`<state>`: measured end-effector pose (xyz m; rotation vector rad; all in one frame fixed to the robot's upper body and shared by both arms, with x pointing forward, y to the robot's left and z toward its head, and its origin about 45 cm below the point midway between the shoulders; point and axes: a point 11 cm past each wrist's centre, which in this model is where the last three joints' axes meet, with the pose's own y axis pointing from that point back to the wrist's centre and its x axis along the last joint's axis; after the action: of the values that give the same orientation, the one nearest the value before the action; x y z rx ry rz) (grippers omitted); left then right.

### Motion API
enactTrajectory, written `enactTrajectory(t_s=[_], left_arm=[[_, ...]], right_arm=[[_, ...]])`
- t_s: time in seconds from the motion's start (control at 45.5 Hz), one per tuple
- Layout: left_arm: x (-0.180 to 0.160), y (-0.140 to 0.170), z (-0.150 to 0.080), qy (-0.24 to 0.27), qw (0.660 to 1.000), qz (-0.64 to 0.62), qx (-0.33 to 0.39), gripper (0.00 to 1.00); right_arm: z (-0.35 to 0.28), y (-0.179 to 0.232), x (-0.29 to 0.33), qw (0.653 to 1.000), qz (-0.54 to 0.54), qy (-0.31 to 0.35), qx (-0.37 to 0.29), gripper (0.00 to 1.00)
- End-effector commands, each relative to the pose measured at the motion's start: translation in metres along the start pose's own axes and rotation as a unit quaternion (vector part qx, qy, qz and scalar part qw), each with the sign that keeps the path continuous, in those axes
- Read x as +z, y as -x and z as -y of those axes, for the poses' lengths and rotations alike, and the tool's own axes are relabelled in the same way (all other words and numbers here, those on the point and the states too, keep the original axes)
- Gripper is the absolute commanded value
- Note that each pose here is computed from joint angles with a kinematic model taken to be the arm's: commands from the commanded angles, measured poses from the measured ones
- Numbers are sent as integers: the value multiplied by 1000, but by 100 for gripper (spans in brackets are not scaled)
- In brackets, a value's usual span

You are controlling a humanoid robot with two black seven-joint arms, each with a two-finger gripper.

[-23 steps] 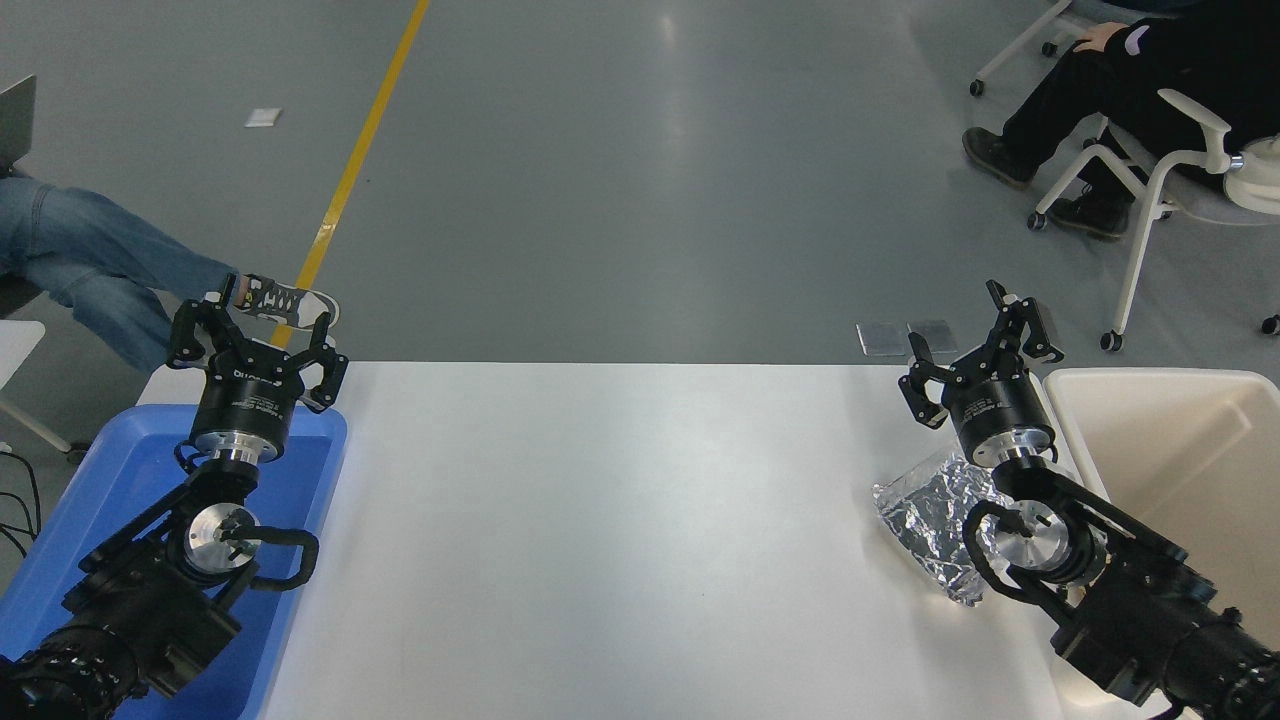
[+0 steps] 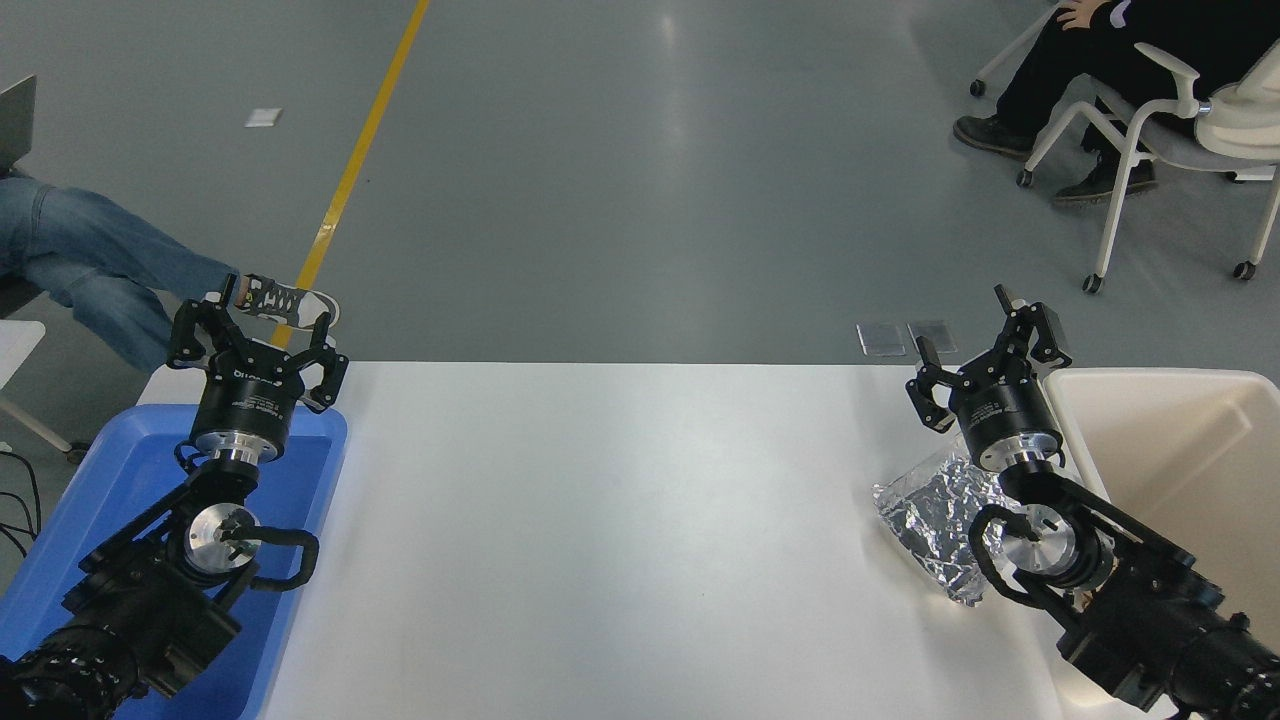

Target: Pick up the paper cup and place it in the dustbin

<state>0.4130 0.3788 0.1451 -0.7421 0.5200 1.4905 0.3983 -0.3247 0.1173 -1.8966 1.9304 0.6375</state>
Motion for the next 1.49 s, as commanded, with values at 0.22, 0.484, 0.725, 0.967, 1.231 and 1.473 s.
enactTrajectory(t_s=[0.22,0.484,0.725,0.967,1.231,1.473], left_arm=[[0,0,0,0,1000,0,0,99],[0,0,0,0,1000,0,0,99],[0,0,0,0,1000,1,0,99],[0,0,0,0,1000,0,1,99],[0,0,0,0,1000,0,1,99],[0,0,0,0,1000,0,1,99]], right_arm=[[0,-7,-10,1000,-8,-6,3,100],[-2,-16,-19,1000,-22,-7,5,100],[-7,-26,-21,999,-44,3,9,100],[-5,-19,-25,989,-131,56,-42,100],[11,-13,-78,930,-320,144,-113,100],[7,-27,-125,803,-522,247,-143,100]])
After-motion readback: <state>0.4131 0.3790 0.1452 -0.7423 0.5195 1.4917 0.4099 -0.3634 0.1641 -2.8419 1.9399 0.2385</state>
